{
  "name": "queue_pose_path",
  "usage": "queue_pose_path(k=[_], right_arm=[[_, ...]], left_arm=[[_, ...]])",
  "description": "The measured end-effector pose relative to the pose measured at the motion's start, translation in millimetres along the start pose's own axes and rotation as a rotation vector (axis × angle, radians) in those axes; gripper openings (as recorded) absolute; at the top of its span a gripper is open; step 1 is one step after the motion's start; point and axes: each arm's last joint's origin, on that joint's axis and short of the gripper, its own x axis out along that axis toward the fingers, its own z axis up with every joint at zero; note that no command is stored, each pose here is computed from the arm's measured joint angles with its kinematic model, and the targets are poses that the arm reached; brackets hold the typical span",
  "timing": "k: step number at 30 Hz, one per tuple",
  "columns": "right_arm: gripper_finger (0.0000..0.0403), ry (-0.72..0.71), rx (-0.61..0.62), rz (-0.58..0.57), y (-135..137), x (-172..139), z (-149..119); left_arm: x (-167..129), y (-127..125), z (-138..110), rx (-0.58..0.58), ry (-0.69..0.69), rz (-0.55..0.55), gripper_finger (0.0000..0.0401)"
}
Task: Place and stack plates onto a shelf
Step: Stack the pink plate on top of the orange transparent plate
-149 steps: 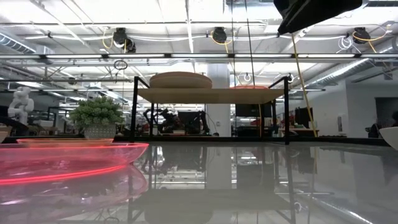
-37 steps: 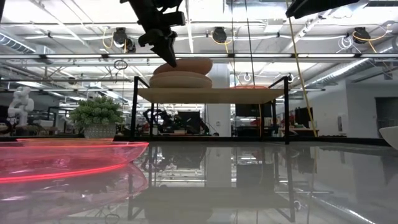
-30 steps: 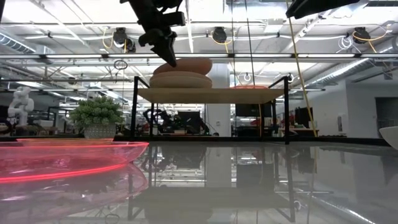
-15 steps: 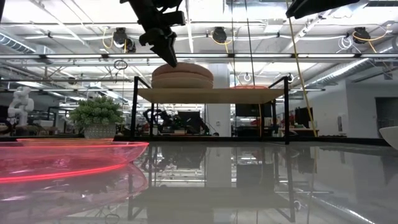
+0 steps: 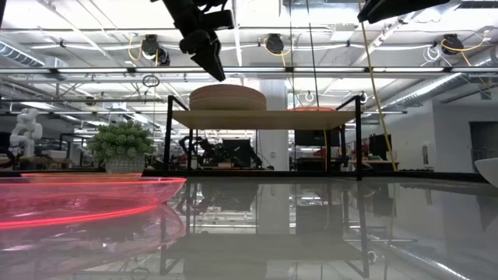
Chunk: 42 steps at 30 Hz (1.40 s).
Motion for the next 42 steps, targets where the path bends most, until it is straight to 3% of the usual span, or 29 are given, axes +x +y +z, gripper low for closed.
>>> queue_pose_path(k=[5, 12, 18, 22, 38, 42], right_arm=[[0.0089, 0.0, 0.016, 0.0, 0.0, 0.0, 0.0], [0.0089, -0.02, 0.043, 0.0, -0.1, 0.3, 1.9], [0.0089, -0.047, 0.082, 0.0, 0.0, 1.9, 5.2], [0.0089, -0.036, 0.099, 0.016, 2.6, 7.1, 5.5], [0.0089, -0.25, 0.134, 0.161, 35.5, 84.3, 14.8], [0.0089, -0.287, 0.128, 0.151, 43.1, 103.0, 16.3]], left_arm=[[-12.9, -13.3, 8.9, -0.023, -0.047, -0.01, 0.0156], [-49.1, -41.5, 11.2, -0.158, -0.085, -0.081, 0.0157], [-61.8, -86.3, 5.9, -0.171, -0.096, -0.177, 0.0157], [-67.7, -118.7, -0.7, -0.182, -0.078, -0.183, 0.0157], [-60.1, -227.0, -18.1, -0.184, -0.149, -0.255, 0.0157], [-61.8, -248.9, -26.6, -0.193, -0.157, -0.272, 0.0157]])
